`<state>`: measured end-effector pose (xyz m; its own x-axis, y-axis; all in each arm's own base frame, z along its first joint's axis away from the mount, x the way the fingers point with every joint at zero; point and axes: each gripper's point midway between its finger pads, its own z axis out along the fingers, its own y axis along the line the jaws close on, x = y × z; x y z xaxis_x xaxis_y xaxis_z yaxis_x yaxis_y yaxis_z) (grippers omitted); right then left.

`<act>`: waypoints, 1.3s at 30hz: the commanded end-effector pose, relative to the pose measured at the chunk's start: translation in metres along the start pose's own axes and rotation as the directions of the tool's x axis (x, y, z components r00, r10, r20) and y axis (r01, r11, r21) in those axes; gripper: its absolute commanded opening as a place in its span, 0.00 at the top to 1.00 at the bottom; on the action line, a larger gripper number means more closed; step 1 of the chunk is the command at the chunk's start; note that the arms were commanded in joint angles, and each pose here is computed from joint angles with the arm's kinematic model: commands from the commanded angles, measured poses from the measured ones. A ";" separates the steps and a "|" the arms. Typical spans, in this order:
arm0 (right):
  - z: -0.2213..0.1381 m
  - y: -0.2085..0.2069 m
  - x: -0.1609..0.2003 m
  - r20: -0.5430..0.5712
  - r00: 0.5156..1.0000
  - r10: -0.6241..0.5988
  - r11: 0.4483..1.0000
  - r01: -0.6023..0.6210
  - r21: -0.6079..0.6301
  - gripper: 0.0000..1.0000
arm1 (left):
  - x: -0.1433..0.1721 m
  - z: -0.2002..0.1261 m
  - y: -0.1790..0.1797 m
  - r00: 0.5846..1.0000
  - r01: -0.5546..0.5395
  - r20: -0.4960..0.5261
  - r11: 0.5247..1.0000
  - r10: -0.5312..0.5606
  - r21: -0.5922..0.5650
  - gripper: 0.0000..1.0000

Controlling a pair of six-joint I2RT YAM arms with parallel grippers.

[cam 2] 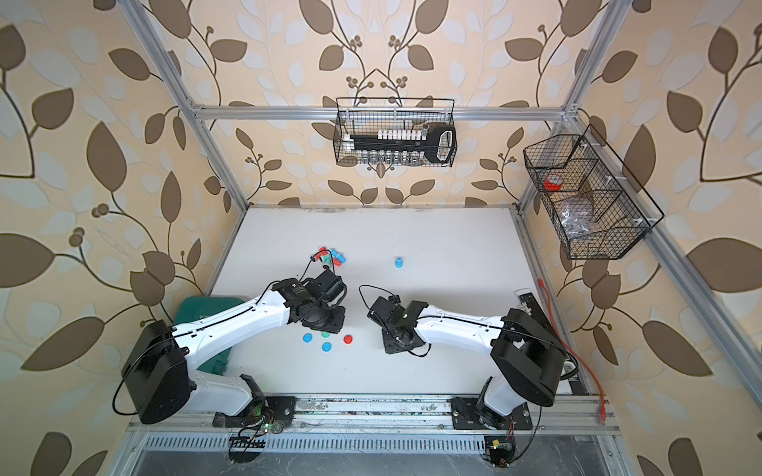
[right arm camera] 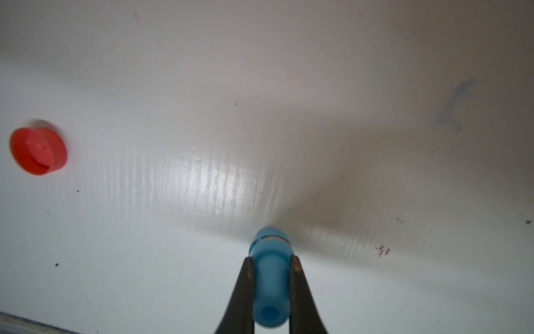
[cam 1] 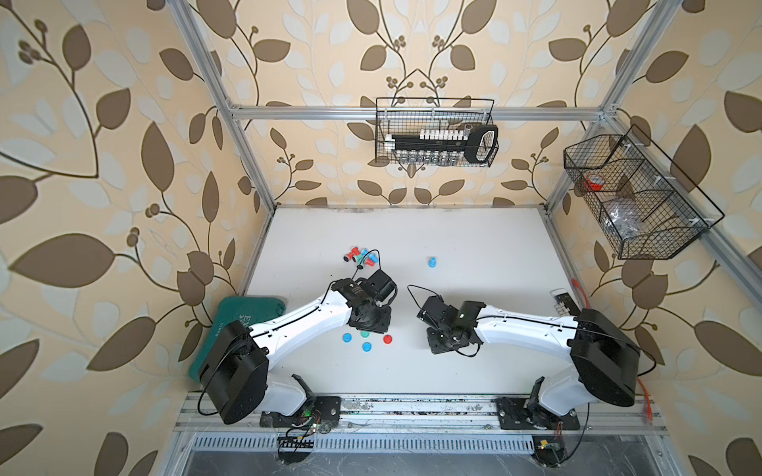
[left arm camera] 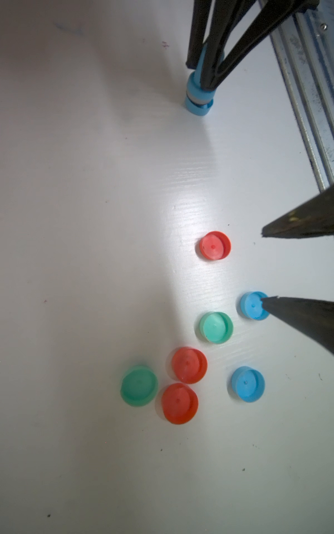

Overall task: Close the stamp cap
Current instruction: Close the cover of the stamp.

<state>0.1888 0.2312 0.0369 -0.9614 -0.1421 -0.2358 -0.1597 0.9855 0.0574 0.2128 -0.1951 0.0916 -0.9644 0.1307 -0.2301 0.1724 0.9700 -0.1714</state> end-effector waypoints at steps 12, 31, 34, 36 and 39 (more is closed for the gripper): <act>-0.003 -0.001 0.006 0.012 1.000 -0.009 1.000 0.009 0.017 1.00 | 0.001 0.000 0.005 1.000 0.029 0.006 1.000 -0.029 0.001 0.63; -0.008 0.003 0.004 0.032 0.999 -0.010 1.000 0.009 0.012 1.00 | 0.002 0.002 0.006 1.000 0.029 0.005 1.000 -0.029 -0.003 0.63; -0.009 0.003 0.004 0.034 0.999 -0.012 1.000 0.012 0.012 1.00 | 0.002 0.002 0.006 1.000 0.029 0.004 1.000 -0.029 -0.001 0.63; -0.008 0.003 0.004 0.031 0.999 -0.014 1.000 0.013 0.011 1.00 | 0.002 0.002 0.006 1.000 0.029 0.004 1.000 -0.029 -0.003 0.63; -0.007 0.005 0.005 0.029 0.999 -0.017 1.000 0.017 0.008 1.00 | 0.002 0.003 0.006 1.000 0.030 0.003 1.000 -0.030 -0.002 0.63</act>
<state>0.1825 0.2365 0.0399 -0.9545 -0.1586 -0.2526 -0.1776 0.9826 0.0539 0.2108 -0.1934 0.0856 -0.9661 0.1284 -0.2238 0.1682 0.9712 -0.1689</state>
